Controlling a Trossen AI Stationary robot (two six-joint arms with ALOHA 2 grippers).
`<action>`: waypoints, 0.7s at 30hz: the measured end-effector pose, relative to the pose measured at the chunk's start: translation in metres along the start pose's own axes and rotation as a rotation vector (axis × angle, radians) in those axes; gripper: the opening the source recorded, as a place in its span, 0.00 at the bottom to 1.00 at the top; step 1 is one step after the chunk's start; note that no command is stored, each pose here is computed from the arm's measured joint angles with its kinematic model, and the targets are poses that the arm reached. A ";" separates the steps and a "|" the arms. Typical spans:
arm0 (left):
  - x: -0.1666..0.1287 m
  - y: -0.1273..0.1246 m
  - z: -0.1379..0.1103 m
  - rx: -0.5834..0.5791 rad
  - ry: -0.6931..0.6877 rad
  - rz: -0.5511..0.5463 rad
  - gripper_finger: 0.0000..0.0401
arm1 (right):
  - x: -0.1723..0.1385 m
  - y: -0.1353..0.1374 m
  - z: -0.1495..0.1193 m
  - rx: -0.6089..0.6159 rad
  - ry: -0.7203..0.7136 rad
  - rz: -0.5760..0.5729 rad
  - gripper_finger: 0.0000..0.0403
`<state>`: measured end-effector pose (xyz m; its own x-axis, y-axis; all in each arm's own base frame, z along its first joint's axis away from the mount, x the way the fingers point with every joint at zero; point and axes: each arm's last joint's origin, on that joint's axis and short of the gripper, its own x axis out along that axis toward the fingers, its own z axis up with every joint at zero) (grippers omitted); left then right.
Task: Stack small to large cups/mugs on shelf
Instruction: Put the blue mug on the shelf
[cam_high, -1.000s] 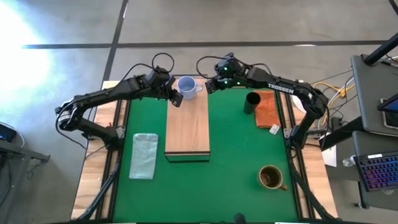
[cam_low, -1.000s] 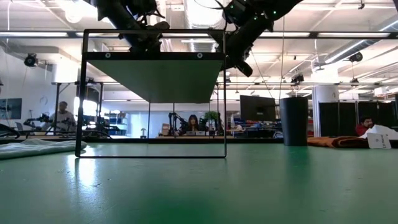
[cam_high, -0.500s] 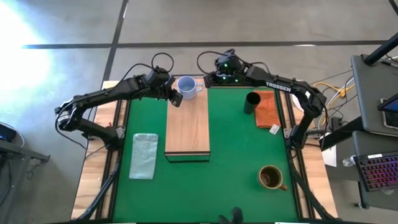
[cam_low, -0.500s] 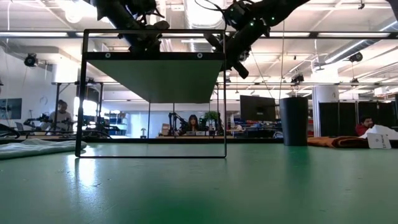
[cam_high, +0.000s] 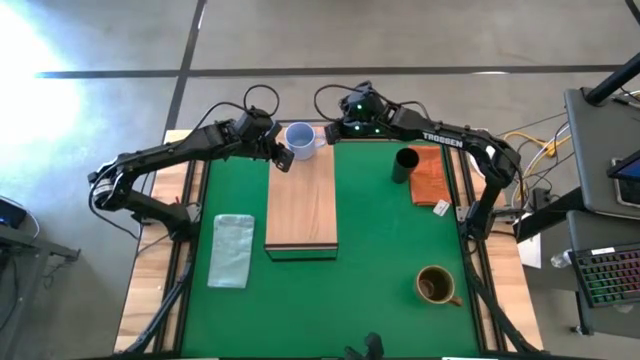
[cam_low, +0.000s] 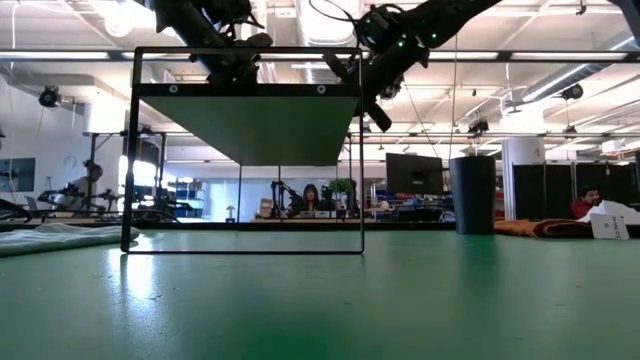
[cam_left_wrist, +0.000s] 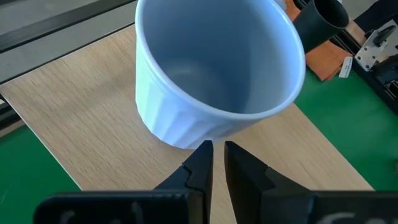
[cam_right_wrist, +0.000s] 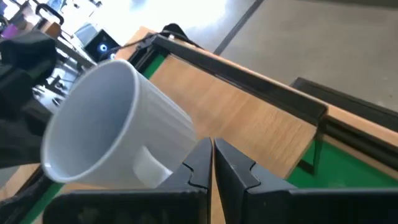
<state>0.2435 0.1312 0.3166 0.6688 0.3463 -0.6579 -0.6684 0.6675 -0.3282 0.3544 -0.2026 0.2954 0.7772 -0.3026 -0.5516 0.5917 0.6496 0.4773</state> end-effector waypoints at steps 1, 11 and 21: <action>0.000 0.000 0.000 0.000 0.000 0.000 0.06 | 0.002 -0.001 -0.001 0.001 0.005 -0.003 0.02; 0.000 0.000 0.000 0.000 0.001 -0.001 0.06 | 0.003 0.001 -0.003 -0.003 0.034 0.048 0.02; 0.000 0.000 0.000 0.000 0.001 -0.001 0.06 | 0.003 0.007 -0.007 -0.024 0.046 0.056 0.02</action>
<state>0.2433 0.1312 0.3166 0.6687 0.3451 -0.6586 -0.6682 0.6675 -0.3288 0.3601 -0.1943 0.2925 0.7979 -0.2339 -0.5555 0.5422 0.6811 0.4920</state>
